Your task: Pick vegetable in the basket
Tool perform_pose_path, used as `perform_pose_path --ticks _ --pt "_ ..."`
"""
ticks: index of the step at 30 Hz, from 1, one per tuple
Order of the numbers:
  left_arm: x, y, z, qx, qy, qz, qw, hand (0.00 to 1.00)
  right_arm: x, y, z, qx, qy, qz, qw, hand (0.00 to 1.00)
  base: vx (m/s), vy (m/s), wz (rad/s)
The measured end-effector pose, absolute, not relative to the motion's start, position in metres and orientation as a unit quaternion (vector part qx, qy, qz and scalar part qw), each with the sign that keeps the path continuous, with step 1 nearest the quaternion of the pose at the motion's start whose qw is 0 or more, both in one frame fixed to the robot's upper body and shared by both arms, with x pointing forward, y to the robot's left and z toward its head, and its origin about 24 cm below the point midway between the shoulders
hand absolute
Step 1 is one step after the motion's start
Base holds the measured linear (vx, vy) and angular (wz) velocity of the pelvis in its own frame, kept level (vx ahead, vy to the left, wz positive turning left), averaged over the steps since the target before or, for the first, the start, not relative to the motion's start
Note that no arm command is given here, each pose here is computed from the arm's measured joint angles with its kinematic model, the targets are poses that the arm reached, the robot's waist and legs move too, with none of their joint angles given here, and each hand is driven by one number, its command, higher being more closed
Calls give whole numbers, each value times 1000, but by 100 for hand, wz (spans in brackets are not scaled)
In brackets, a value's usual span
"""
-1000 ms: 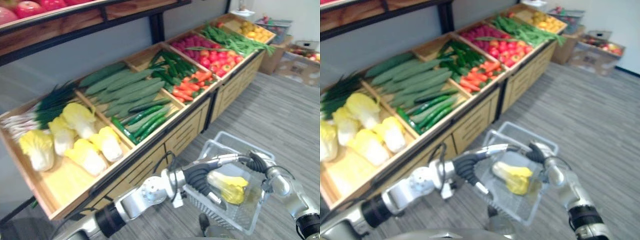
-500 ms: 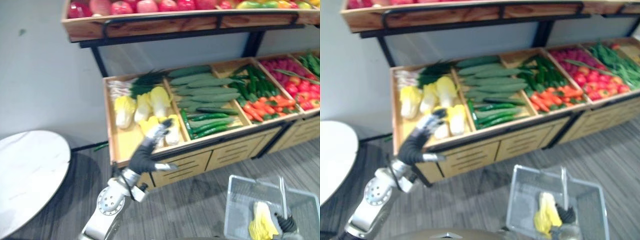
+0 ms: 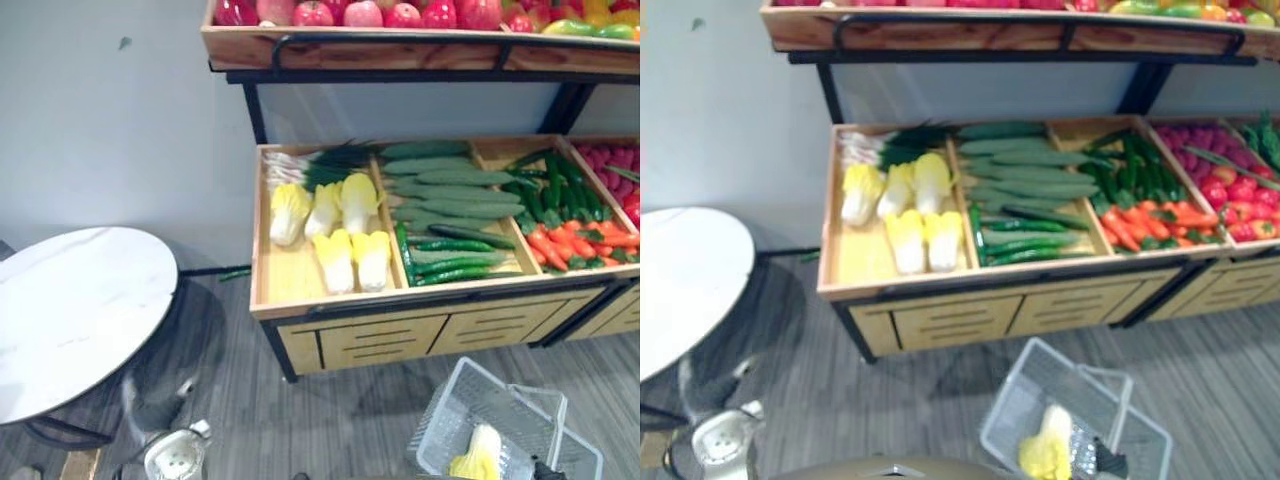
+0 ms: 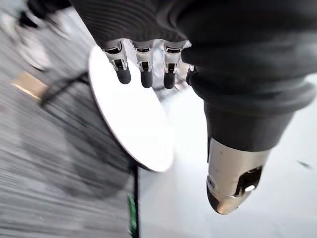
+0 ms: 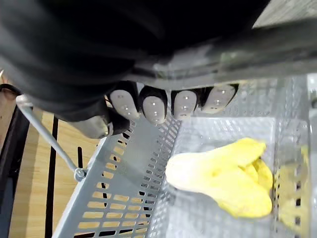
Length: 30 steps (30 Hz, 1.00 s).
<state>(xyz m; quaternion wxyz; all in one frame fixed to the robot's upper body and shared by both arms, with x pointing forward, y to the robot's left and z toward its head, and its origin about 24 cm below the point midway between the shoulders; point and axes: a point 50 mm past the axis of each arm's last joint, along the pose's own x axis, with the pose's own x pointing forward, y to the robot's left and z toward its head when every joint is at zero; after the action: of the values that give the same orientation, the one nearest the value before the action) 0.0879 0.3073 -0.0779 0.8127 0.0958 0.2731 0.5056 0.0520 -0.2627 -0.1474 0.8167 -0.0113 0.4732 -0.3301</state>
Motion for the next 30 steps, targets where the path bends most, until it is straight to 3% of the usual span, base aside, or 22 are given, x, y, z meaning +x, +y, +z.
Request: perform_pose_path --ticks 5,7,13,17,23,30 --pt "9 283 -136 -32 441 571 691 0 51 -253 -152 -1 483 -328 812 100 0 0 0" --pt "-6 265 -149 -74 486 556 670 0 51 -253 -154 -1 491 -324 809 100 10 -2 -3" --pt "3 224 -168 -77 563 388 726 0 60 -251 -155 -24 500 -287 817 100 48 -9 -12" --pt "15 222 -168 -51 567 332 753 0 69 -250 -155 -51 501 -253 826 100 66 -8 -13" --pt "26 224 -167 10 567 261 781 0 80 -246 -154 -62 494 -226 837 100 36 -15 10" --pt "31 226 -166 31 563 237 791 0 84 -245 -154 -61 492 -224 839 100 -4 -6 8"
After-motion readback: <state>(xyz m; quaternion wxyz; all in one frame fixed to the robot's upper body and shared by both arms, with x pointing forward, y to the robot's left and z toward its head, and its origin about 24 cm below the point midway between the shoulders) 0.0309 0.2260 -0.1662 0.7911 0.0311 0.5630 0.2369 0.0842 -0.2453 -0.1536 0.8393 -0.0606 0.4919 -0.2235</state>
